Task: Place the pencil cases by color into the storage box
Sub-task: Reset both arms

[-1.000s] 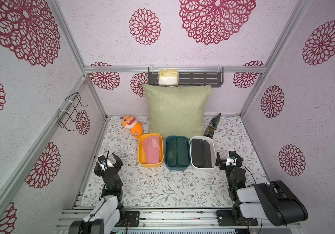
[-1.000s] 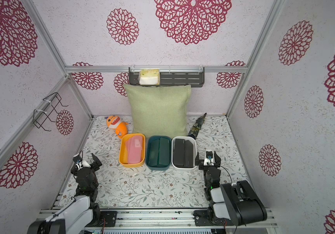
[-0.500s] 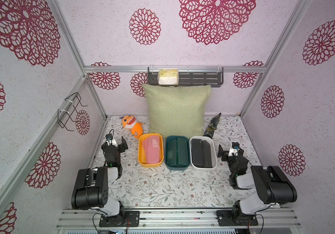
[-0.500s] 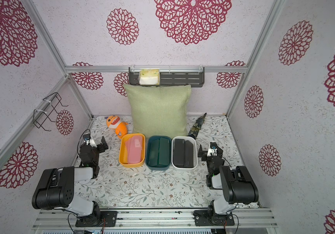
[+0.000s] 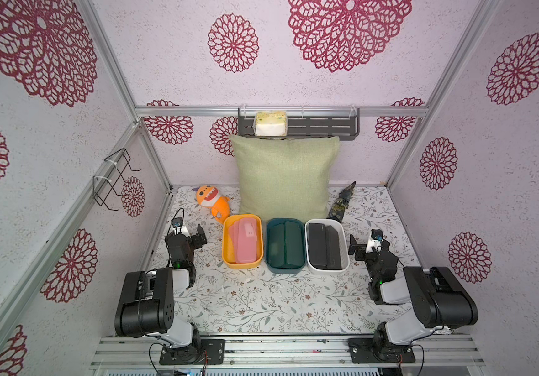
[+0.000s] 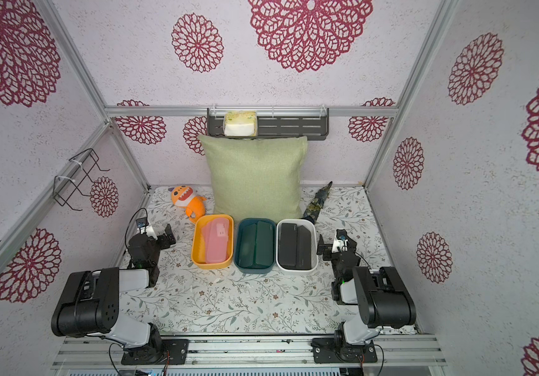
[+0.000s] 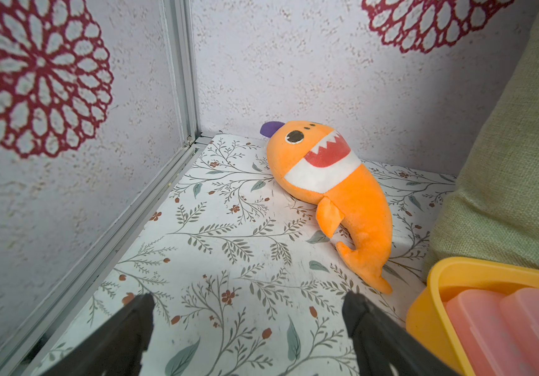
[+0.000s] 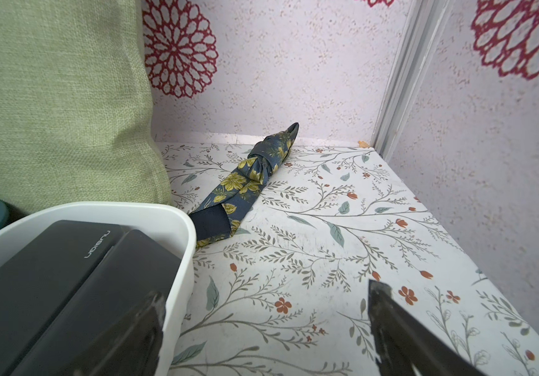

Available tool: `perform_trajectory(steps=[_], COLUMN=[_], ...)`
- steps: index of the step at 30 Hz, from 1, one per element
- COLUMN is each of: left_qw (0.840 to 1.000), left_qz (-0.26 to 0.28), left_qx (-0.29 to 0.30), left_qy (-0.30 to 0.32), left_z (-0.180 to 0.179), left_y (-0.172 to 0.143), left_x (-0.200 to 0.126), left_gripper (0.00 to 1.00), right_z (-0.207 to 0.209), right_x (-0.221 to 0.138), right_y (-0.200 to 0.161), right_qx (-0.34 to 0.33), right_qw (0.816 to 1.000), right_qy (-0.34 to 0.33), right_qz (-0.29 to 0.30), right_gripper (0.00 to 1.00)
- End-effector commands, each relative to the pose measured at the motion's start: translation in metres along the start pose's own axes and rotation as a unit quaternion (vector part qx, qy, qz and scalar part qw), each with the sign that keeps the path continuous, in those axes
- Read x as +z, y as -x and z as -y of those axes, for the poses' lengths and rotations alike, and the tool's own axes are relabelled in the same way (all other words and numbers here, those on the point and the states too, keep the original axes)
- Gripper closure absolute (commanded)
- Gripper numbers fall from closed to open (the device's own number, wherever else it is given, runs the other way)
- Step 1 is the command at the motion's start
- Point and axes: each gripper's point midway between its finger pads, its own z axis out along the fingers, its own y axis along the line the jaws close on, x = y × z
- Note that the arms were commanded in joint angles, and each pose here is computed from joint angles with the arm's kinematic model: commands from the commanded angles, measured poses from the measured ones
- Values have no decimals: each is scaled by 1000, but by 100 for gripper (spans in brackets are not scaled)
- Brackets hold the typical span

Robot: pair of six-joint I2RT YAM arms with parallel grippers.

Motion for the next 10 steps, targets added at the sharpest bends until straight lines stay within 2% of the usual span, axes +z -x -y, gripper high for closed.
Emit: perform_trajectory(steps=[1, 10], left_qw=[1000, 1000], left_qz=[-7, -7], left_qx=[7, 7], left_qy=[-3, -4], left_z=[2, 2], left_y=[-4, -4], left_x=[0, 0], left_gripper=[3, 3], right_z=[-3, -4], right_x=[0, 0], right_y=[13, 13], right_qx=[7, 5], right_qw=[1000, 1000], right_qy=[6, 2], right_qz=[22, 21], right_gripper=[1, 1])
